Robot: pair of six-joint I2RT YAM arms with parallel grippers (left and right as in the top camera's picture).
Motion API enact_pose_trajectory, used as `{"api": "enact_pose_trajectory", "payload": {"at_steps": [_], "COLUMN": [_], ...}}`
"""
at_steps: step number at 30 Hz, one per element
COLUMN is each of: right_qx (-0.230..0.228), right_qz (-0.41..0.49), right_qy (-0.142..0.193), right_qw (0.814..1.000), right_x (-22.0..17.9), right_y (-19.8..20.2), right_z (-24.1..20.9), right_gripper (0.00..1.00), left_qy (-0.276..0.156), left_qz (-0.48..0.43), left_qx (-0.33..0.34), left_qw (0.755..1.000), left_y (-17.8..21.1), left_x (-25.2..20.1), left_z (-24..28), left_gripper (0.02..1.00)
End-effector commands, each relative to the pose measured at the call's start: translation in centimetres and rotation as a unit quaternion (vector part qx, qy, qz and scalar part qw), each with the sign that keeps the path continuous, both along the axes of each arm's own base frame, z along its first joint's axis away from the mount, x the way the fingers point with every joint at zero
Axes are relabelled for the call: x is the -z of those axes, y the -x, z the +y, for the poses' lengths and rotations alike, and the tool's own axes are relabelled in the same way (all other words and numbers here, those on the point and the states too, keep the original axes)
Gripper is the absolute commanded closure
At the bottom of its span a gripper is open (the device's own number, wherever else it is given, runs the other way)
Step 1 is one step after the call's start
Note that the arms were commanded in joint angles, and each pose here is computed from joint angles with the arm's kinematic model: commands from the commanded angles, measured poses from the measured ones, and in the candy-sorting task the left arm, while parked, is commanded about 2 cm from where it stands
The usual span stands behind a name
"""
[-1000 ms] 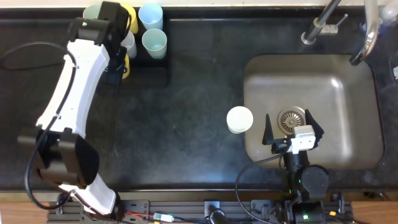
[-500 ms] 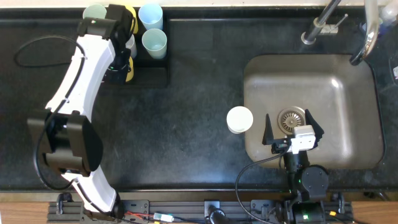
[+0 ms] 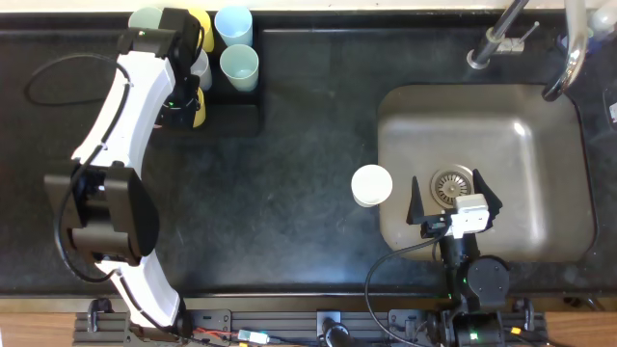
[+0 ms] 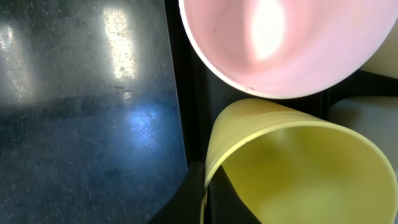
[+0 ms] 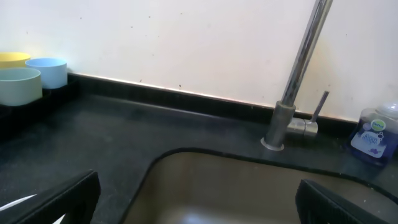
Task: Store Cups
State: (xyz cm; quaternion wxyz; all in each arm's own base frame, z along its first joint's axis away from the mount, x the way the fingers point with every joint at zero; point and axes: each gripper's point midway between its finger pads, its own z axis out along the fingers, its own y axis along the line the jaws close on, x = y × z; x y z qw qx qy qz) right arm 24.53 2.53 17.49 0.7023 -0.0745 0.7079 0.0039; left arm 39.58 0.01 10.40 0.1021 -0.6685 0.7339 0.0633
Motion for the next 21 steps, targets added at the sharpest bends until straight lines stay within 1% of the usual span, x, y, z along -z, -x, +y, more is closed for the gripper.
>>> {"api": "enact_pose_trajectory", "payload": {"at_steps": [1, 8, 15, 21], "right_qx": [0.001, 0.001, 0.001, 0.001], "right_qz": [-0.001, -0.001, -0.001, -0.001], "right_qy": [0.000, 0.000, 0.000, 0.000], "right_qw": [1.000, 1.000, 1.000, 1.000], "right_x": [0.30, 0.29, 0.30, 0.30], "right_y": [-0.02, -0.02, -0.02, -0.02], "right_z": [-0.03, -0.03, -0.03, -0.03], "right_gripper": [0.007, 0.003, 0.003, 0.003], "left_qy": [0.002, 0.002, 0.002, 0.006], "left_qz": [0.008, 0.008, 0.008, 0.003], "left_qx": [0.001, 0.001, 0.001, 0.001], "left_qw": [1.000, 1.000, 1.000, 1.000], "left_y": [0.23, 0.23, 0.23, 0.23], "left_x": [0.40, 0.40, 0.40, 0.05], "left_z": [0.16, 0.15, 0.15, 0.04], "left_gripper": [0.936, 0.897, 0.836, 0.665]}}
